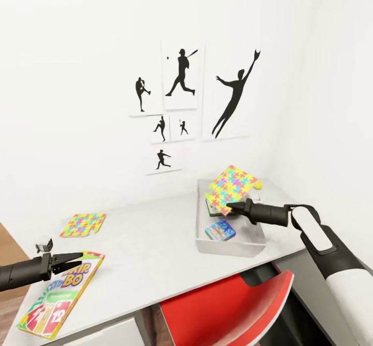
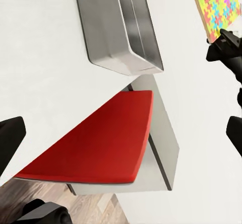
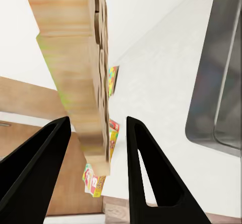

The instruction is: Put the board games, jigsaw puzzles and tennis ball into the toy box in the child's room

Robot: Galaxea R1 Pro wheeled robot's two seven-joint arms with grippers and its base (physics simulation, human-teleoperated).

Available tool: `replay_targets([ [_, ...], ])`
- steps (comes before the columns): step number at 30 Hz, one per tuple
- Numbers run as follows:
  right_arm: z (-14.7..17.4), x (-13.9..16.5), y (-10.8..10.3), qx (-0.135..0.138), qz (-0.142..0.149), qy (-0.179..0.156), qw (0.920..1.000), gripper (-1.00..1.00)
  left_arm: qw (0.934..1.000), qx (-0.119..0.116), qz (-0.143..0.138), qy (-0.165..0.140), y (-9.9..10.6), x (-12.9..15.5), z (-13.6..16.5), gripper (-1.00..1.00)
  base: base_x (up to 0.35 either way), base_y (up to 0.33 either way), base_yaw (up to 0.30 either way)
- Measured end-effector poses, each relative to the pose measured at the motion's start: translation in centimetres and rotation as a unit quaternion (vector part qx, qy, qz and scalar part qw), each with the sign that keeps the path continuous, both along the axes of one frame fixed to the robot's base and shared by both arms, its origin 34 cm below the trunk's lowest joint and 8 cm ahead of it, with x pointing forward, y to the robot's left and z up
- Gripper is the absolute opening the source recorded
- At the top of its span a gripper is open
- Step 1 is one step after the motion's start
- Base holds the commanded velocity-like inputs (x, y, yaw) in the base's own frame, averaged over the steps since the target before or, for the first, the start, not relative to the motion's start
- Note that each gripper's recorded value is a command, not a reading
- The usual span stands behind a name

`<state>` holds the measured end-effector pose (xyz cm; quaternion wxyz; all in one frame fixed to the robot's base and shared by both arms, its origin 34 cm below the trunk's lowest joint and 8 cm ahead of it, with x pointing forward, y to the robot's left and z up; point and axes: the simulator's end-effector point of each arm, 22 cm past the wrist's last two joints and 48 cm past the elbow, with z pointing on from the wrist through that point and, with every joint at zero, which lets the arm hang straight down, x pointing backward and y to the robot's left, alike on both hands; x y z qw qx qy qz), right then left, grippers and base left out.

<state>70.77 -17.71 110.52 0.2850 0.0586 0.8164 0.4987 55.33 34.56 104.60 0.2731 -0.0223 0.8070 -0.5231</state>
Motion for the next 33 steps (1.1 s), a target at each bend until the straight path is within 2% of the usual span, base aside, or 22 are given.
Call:
replay_targets([
  [11, -0.3, 0.2, 0.2, -0.004, 0.003, 0.006, 1.0, -1.0, 1.0, 0.001, 0.0, -0.001, 0.0, 0.0, 0.0, 1.0, 0.108, -0.004, 0.0],
  [16, -1.7, -0.3, 0.5, -0.019, 0.013, 0.018, 0.9996, -1.0, 1.0, 0.001, -0.001, -0.001, 0.0, 0.0, 0.0, 1.0, 0.02, 0.0, 0.0],
  [21, -3.1, -0.5, -1.6, -0.038, 0.004, 0.033, 0.9987, -1.0, 1.0, 0.001, 0.0, -0.001, 0.0, 0.0, 0.0, 1.0, 0.003, 0.0, 0.0],
  [26, -4.3, -0.3, -3.1, -0.043, -0.009, 0.05, 0.9978, -1.0, 1.0, -0.001, -0.001, -0.001, -0.1, 0.0, 0.0, 1.0, 0.0, 0.0, 0.0],
  [33, -4.3, -0.3, -4.6, -0.049, -0.017, 0.052, 0.9973, -1.0, 1.0, -0.001, -0.001, -0.001, -0.1, 0.0, 0.0, 1.0, 0.0, 0.0, 0.0],
])
